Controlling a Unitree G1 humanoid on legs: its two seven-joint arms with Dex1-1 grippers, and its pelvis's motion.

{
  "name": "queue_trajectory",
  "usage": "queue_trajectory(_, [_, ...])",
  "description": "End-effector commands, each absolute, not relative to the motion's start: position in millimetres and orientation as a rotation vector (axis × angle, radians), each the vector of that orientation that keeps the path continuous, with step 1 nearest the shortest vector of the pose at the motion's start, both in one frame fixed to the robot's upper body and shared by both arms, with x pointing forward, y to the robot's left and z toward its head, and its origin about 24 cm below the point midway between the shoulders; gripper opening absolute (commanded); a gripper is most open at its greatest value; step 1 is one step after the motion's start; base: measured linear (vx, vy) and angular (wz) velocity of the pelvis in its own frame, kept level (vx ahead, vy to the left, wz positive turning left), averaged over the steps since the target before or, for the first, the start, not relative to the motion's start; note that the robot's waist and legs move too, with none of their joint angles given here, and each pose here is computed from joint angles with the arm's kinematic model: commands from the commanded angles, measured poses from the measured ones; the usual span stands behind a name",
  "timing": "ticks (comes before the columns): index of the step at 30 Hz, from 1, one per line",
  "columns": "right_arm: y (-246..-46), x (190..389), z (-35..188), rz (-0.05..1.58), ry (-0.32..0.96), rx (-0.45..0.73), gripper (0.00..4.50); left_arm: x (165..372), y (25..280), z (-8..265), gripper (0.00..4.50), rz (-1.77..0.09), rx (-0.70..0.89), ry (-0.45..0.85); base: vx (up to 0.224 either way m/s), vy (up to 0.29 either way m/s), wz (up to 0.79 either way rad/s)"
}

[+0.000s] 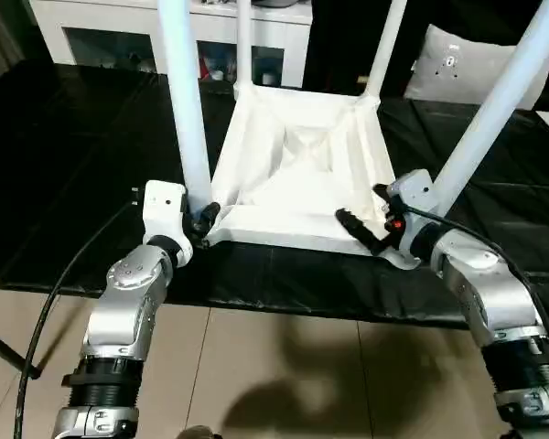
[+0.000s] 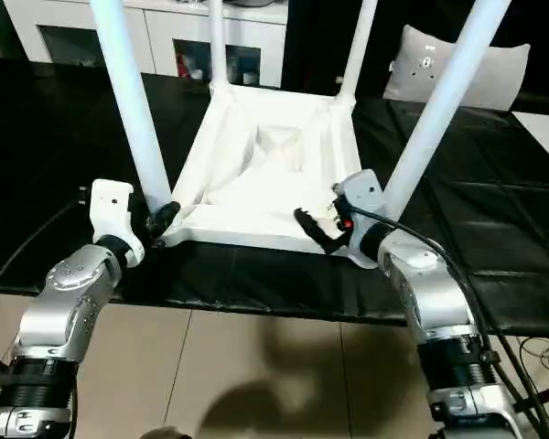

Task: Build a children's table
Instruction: Flip table

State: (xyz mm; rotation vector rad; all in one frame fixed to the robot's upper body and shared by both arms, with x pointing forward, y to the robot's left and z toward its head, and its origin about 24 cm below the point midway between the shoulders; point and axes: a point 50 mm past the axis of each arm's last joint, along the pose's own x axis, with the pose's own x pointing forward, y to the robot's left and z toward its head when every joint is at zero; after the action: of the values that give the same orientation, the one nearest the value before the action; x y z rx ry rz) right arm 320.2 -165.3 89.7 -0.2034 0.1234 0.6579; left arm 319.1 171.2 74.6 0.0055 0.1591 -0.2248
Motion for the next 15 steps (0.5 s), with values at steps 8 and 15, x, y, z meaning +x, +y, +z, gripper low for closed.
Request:
queue_trajectory(8, [-153.6,303.1,76.6,0.679,0.123,-0.061,4.50,318.1,166.9,70.9,2.03,-0.225,-0.091,0.198,0.000,0.000,0.00])
queue_trajectory(15, [-142.7,289.6,72.0,0.725,0.152,0.049,4.50,320.0,151.5,78.5,2.03,-0.228,-0.331,0.228,0.000,0.000,0.00])
